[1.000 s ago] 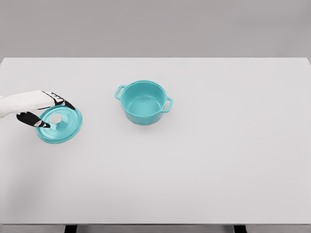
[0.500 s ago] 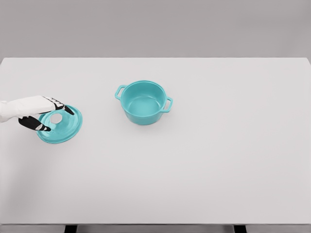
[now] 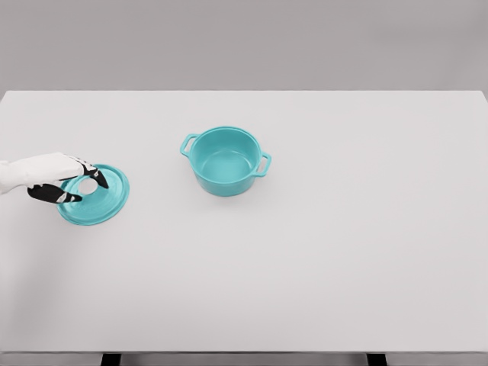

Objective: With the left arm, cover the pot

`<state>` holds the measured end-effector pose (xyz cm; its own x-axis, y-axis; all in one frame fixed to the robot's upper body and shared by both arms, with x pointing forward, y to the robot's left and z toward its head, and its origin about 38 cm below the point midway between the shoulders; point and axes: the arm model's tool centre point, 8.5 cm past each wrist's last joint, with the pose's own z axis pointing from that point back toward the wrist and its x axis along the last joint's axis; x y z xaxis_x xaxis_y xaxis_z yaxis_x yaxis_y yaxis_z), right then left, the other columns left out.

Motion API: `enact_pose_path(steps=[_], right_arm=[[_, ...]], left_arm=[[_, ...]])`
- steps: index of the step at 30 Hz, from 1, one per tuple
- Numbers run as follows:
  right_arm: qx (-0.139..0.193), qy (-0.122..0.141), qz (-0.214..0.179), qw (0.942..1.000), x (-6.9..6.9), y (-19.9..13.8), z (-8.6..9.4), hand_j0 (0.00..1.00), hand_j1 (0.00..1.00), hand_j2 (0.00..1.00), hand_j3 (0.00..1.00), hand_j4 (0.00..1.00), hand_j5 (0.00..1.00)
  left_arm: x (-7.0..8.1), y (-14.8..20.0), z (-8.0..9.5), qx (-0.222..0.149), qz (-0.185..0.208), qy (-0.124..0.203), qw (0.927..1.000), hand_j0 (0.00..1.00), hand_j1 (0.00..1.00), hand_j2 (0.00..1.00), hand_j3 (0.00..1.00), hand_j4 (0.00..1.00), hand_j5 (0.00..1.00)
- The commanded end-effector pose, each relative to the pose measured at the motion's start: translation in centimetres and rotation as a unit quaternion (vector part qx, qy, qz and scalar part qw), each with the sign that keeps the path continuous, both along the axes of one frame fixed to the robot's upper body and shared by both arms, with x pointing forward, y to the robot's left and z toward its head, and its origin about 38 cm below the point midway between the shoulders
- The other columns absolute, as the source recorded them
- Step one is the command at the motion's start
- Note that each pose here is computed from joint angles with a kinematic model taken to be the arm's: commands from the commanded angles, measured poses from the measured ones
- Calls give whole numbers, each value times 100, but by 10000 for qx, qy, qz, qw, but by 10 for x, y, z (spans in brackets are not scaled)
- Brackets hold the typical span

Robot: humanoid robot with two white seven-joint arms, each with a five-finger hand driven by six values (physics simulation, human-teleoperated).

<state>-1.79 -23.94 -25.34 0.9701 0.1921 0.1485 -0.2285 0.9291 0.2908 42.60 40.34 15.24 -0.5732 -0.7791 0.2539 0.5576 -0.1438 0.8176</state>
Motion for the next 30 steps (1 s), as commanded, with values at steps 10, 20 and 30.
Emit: enact_pose_path(steps=[10,20,30], right_arm=[[2,-2,2,10000,0,0,0,100,100,100,100,100,100],[2,-2,2,10000,0,0,0,100,100,100,100,100,100],[2,-2,2,10000,0,0,0,100,100,100,100,100,100]], left_arm=[[-3,-1,-6,-30,14,62,10000,54,54,54,54,54,54],[-5,-17,0,-81,-249,12,9997,51,51,51,51,51,51],[-8,-49,37,-166,-855,-344,9956,51,51,51,51,51,51]])
